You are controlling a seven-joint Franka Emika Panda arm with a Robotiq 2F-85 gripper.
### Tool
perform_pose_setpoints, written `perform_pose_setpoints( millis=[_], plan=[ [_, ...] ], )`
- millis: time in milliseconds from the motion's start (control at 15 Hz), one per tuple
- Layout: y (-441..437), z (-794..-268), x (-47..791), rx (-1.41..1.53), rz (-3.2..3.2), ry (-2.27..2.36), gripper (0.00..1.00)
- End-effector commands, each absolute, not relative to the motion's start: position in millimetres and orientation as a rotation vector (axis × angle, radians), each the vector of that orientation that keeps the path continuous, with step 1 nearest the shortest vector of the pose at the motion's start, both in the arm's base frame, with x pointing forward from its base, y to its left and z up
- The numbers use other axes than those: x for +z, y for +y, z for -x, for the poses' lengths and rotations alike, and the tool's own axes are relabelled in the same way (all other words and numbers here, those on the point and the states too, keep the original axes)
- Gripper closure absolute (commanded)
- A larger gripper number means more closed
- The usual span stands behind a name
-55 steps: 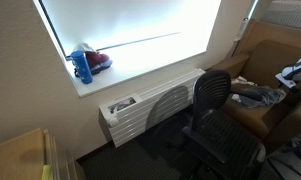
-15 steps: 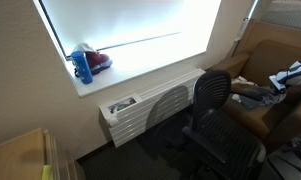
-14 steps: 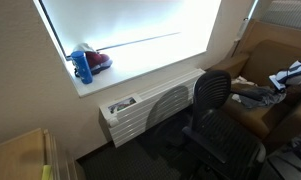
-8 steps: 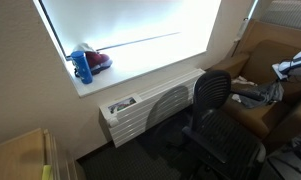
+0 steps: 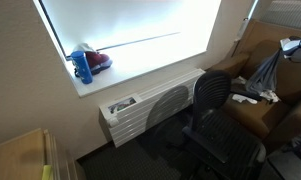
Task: Get the blue object from the right eat and put it on the headrest of the left chair
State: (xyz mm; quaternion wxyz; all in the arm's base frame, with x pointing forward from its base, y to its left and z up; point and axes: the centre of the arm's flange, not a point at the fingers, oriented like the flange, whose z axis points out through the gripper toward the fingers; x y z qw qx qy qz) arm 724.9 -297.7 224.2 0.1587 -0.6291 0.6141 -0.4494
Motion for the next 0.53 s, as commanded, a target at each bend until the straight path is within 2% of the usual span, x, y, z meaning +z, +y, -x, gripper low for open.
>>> perform_pose_setpoints(
  millis=[0, 333, 400, 467],
  plan=[
    [-254, -683, 298, -1.452, 1.691, 1.544, 1.00],
    [-196, -697, 417, -1.615, 1.576, 1.298, 1.00],
    [-225, -755, 410, -1.553, 1.623, 1.353, 1.00],
    [-220, -757, 429, -1.558, 1.616, 1.337, 0.99]
  ],
)
